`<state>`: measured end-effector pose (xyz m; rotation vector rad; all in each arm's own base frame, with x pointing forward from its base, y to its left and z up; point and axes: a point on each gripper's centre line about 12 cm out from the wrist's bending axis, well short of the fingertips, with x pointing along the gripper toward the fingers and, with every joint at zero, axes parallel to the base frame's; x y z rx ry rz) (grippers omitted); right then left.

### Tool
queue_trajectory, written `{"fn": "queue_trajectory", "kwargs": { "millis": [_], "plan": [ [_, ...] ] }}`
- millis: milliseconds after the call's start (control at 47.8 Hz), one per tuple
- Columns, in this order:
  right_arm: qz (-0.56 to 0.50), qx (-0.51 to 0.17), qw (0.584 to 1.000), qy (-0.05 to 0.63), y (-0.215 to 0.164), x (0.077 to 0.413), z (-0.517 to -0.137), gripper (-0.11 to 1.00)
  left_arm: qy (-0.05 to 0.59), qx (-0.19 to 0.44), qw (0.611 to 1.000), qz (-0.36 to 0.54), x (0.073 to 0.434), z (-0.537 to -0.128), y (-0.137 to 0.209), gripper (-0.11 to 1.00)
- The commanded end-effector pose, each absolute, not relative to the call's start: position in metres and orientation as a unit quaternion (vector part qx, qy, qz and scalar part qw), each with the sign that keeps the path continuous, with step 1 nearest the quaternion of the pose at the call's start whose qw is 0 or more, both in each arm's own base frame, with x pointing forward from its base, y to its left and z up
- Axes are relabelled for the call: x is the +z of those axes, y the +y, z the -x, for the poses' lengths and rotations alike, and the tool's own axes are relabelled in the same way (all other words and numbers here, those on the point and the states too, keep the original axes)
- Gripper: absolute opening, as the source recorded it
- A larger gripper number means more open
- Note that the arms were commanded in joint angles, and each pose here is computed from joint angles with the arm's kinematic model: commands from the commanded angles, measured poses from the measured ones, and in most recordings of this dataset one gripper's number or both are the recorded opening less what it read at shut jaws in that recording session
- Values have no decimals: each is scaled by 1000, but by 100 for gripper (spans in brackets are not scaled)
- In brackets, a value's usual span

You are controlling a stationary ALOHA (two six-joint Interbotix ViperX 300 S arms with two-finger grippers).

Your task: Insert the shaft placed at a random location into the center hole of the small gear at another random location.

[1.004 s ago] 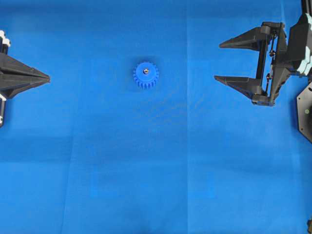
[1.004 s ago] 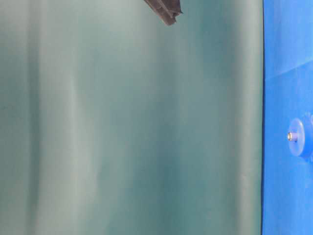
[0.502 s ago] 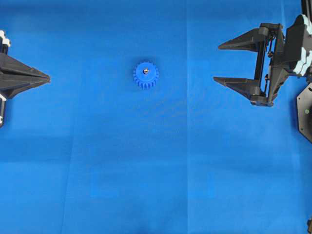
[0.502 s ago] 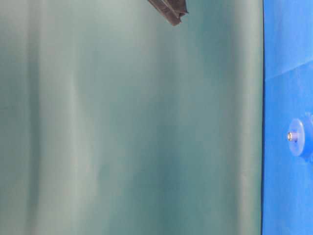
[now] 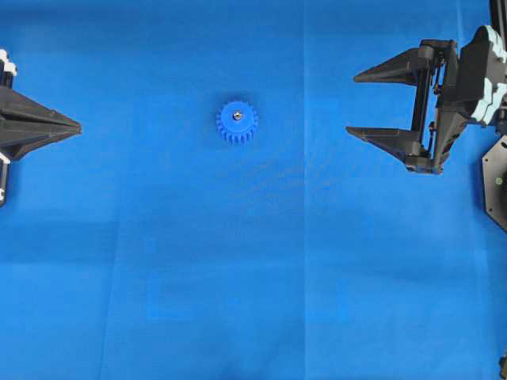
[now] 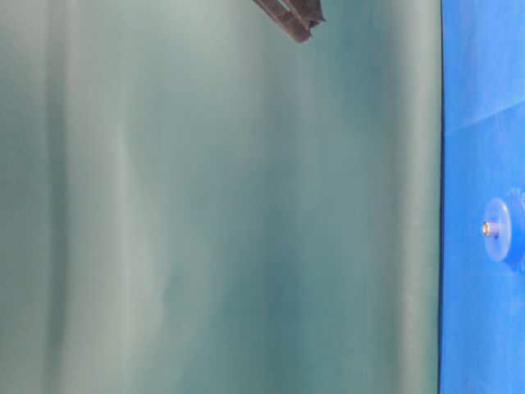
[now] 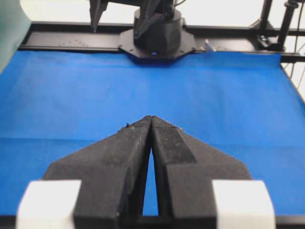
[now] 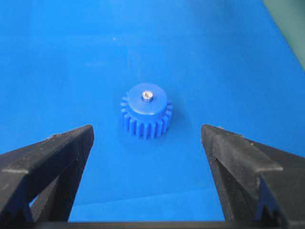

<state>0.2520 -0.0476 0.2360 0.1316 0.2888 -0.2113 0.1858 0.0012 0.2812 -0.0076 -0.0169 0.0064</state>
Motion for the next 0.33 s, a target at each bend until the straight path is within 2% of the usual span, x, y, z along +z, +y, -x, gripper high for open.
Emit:
{"fn": "queue_trajectory", "kwargs": {
  "millis": [0, 314],
  "plan": [
    [-66, -105, 983, 136, -48, 241, -254, 85, -15, 4, 1000, 5, 286, -187, 1, 0],
    [-67, -105, 983, 136, -48, 241, -254, 85, -14, 4, 1000, 5, 285, -187, 1, 0]
  ]
}}
